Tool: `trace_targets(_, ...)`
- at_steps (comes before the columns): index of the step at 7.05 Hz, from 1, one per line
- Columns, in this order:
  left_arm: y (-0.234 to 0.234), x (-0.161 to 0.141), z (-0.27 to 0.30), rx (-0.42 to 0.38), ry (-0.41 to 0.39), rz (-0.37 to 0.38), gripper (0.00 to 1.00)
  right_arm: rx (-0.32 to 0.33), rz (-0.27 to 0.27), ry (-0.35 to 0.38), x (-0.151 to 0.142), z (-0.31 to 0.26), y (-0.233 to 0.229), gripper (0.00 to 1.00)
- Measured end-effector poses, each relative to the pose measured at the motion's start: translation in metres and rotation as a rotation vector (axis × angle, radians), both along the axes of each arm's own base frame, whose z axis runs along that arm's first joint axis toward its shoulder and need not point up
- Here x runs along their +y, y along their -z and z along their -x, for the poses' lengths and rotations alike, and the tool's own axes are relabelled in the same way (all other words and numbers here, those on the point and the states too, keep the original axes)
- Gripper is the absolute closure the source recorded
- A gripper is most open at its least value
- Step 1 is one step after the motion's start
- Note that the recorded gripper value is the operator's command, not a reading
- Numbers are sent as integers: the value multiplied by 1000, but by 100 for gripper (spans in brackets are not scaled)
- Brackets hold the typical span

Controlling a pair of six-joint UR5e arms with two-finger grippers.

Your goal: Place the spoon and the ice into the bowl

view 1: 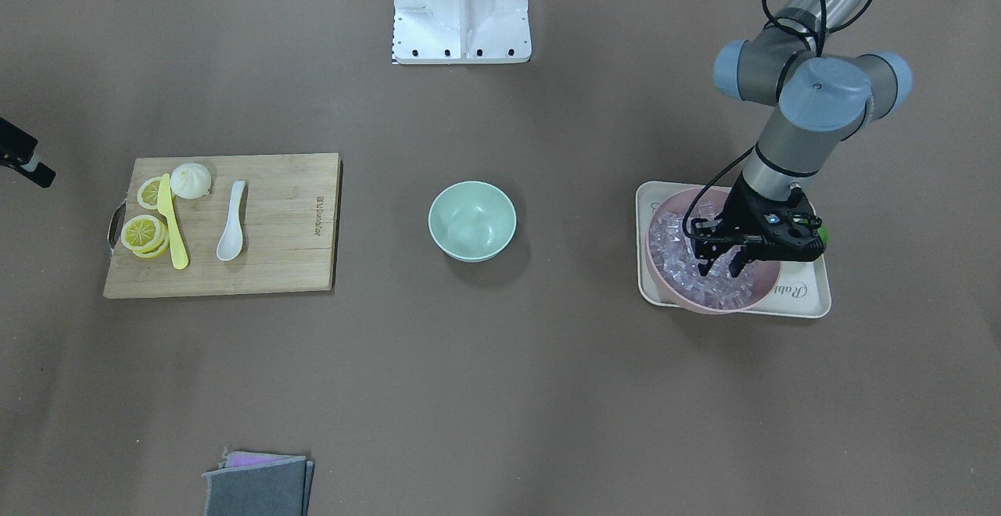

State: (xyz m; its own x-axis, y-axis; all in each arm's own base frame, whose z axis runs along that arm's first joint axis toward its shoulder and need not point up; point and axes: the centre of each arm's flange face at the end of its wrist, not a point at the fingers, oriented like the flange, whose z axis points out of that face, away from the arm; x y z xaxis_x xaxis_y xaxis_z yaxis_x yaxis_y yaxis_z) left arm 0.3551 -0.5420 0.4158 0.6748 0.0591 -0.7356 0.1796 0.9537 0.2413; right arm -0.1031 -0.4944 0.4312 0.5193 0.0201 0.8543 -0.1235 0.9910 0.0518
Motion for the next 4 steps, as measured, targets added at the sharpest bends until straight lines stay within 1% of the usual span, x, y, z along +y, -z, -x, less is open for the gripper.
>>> trace_targets(1,-2,2,1,-1,-1,2,55,-1,-1,0,2,-1,1,0)
trace_targets(2,-3,4,1,0,-3,2,62,-1,-1,0,4,-2,1,0)
trace_targets(3,-2,5,-2,0,-5,3,64,1,3,-1,6,-2,-1,0)
trace_targets(4,0,8,-7,3,-11,4,71,3,7,-1,6,-2,-2,0)
